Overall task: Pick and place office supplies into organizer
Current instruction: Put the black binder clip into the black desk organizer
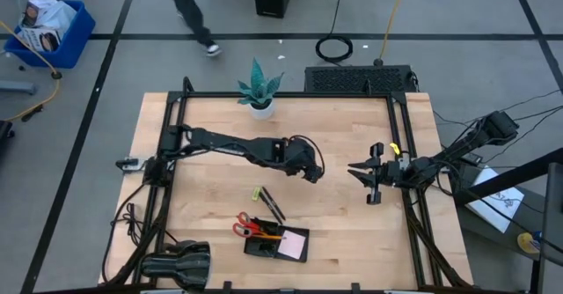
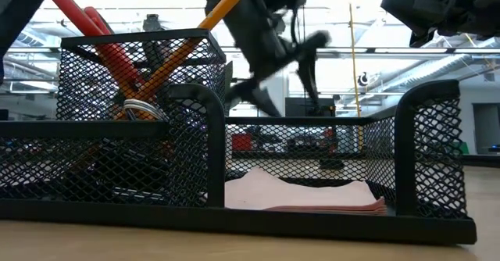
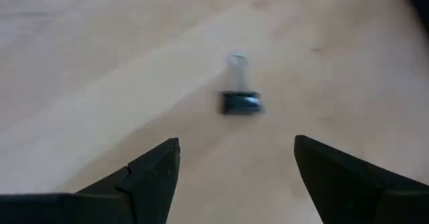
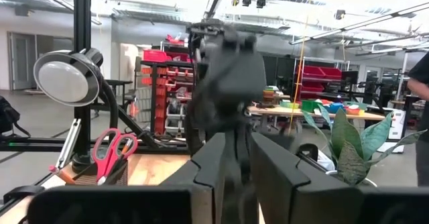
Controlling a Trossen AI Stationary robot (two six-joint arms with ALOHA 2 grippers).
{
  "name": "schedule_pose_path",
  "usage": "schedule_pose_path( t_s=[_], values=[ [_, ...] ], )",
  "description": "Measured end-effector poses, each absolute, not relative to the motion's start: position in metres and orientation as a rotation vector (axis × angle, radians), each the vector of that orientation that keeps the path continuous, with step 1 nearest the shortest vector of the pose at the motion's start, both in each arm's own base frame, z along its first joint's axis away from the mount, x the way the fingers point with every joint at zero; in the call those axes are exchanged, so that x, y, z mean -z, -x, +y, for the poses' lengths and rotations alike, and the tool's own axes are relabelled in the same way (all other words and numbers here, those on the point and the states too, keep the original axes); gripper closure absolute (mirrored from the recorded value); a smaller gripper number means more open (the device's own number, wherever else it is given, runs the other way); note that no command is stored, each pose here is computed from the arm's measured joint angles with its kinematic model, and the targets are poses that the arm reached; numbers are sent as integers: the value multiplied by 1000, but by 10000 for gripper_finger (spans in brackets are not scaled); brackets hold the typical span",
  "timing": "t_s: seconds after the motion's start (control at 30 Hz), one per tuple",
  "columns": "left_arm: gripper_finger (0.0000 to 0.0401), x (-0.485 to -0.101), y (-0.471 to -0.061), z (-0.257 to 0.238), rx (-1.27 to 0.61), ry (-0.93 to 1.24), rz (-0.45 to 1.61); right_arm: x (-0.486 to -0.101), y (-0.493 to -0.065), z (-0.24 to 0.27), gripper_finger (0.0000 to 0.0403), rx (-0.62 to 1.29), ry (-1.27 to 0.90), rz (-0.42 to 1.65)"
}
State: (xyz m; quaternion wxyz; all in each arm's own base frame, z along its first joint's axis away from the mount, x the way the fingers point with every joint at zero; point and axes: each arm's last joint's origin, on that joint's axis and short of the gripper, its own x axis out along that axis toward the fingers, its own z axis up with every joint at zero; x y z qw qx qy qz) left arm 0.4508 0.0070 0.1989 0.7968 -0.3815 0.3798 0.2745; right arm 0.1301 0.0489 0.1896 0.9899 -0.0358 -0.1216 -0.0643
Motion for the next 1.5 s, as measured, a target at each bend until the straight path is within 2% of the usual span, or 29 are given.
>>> schedule_pose_path(
  t_s=[0.1, 0.63, 1.07, 1.37, 1.5],
  values=[
    [105, -190, -453, 9, -635, 799, 805, -190, -130, 49, 339, 129, 73, -243],
    [105, -195, -459, -10, -655, 634, 694, -189, -130, 49, 339, 129, 75, -239],
    [105, -157, -480, -10, -659, 615, 834, -188, -131, 49, 339, 127, 83, -225],
    [105, -176, -498, -33, -714, 539, 826, -186, -131, 50, 339, 125, 92, -210],
    [105, -167, -501, -33, -704, 530, 843, -186, -131, 50, 339, 126, 95, -207]
  ],
)
